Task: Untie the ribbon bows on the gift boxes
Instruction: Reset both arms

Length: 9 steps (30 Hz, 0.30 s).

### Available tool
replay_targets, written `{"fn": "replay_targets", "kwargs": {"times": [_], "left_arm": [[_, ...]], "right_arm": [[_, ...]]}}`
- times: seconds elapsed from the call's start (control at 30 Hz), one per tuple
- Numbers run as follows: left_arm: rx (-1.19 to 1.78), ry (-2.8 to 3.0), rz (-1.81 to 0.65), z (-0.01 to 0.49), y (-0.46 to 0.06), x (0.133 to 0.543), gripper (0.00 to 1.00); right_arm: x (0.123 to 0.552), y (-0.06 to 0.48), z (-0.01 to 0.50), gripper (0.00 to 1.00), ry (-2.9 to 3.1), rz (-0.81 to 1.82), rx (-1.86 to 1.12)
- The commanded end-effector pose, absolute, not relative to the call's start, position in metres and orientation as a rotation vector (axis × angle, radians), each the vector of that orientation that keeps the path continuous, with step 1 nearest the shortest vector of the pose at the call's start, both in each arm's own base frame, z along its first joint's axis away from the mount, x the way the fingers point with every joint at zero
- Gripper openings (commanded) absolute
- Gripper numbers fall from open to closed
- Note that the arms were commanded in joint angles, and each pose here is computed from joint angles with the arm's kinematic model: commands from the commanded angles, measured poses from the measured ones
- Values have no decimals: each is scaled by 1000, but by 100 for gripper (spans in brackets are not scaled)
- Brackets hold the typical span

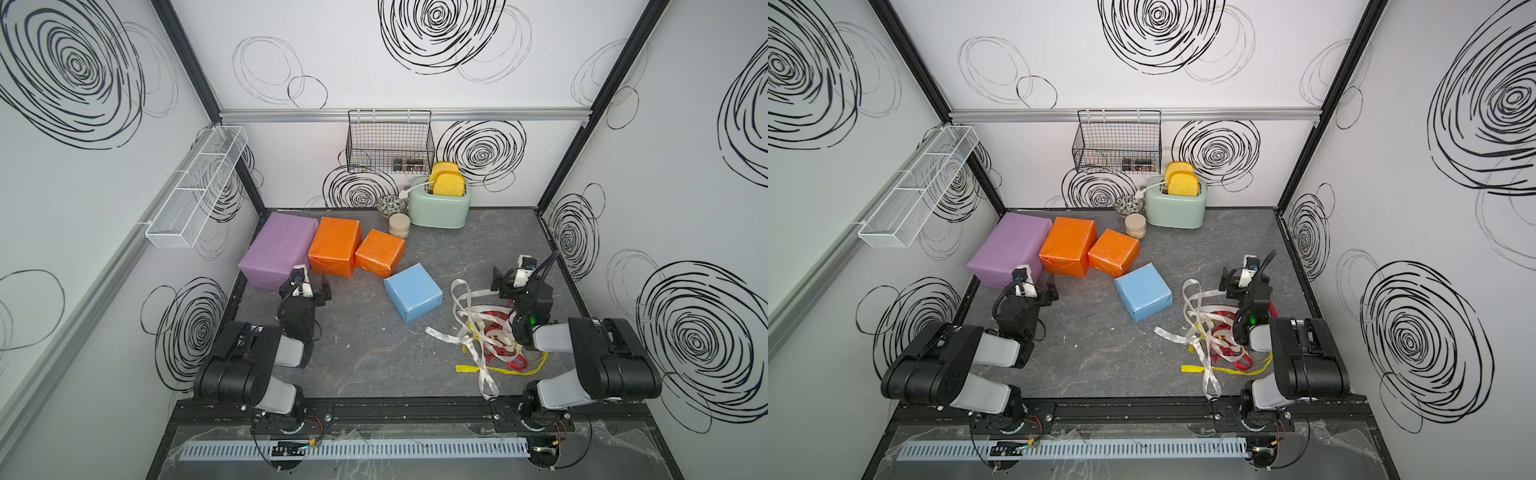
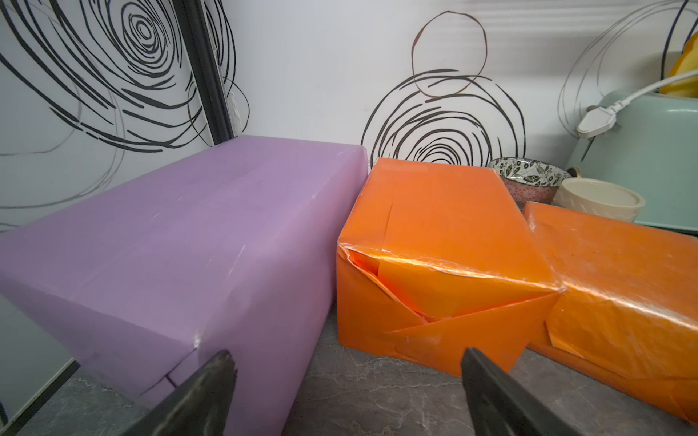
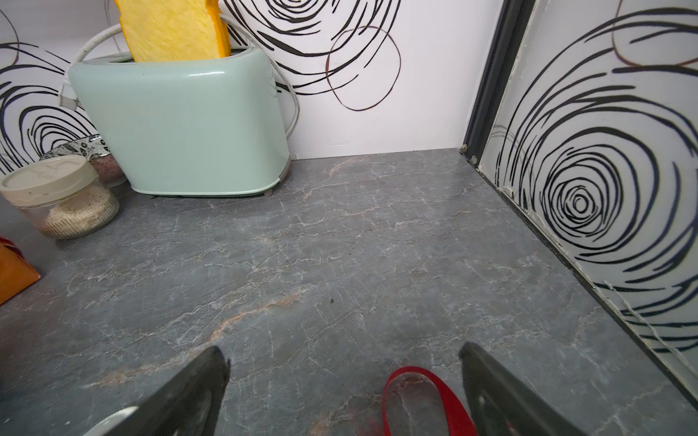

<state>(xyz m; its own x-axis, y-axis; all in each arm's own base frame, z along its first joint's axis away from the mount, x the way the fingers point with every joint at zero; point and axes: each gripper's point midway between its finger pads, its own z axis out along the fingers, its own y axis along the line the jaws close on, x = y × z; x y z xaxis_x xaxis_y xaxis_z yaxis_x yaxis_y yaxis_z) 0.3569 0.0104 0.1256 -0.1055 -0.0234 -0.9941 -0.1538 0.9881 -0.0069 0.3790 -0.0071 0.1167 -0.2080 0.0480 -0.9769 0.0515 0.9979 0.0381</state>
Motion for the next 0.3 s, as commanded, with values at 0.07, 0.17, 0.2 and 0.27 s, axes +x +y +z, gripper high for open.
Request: {"fn": "replay_targets", "kwargs": {"times": [0.07,0.17,0.2,0.27], "left_arm": [[-127,1586,91,151,9,365,96],[-124,1585,77,151,9,365,96],[-123,1583,77,151,8,364,96],[-123,1573,85,154,8,363,96]], "right_arm": [[379,-5,116,98,1781,9,71],[379,-5,116,98,1780,10,70],[379,-5,116,98,1780,10,70],[379,-5,116,98,1780,9,70]]}}
